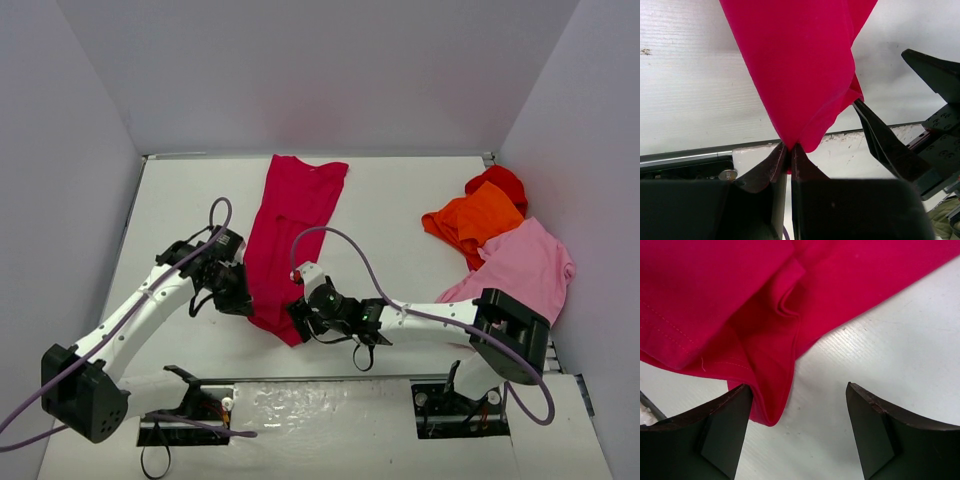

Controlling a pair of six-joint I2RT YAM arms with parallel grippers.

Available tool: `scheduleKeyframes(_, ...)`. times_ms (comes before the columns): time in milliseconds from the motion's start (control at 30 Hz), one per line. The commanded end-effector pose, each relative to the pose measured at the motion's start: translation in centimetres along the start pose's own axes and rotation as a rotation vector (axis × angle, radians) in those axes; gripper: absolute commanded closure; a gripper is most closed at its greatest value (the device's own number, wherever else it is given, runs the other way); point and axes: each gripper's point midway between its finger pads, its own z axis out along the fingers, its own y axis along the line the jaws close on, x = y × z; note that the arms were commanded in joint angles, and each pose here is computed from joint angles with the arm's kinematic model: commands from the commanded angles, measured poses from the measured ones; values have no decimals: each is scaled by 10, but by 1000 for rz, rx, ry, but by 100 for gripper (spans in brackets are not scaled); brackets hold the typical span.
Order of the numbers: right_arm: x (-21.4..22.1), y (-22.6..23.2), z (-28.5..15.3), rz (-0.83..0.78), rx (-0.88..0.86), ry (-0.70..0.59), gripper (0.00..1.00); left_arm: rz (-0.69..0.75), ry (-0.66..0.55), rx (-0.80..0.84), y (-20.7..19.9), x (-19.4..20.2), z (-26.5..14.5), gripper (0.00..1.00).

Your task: Fold and stack the t-shirts

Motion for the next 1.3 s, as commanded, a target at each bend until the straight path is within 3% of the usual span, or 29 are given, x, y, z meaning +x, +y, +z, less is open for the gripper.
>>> scheduleKeyframes(0, -25, 17, -3, 93, -131, -68, 29, 8, -29, 26, -3, -2, -11, 100)
scheduleKeyframes(400, -24, 38, -7, 141, -232, -37, 29, 19, -40, 36, -7, -7, -16, 100)
scheduleKeyframes(900, 33, 38, -10, 316, -274, 33, 30, 8, -82, 65, -11, -18, -33, 100)
scheduleKeyframes(1267, 21, 57, 15, 276, -326, 32, 30, -2, -78, 65, -10, -17, -34, 100)
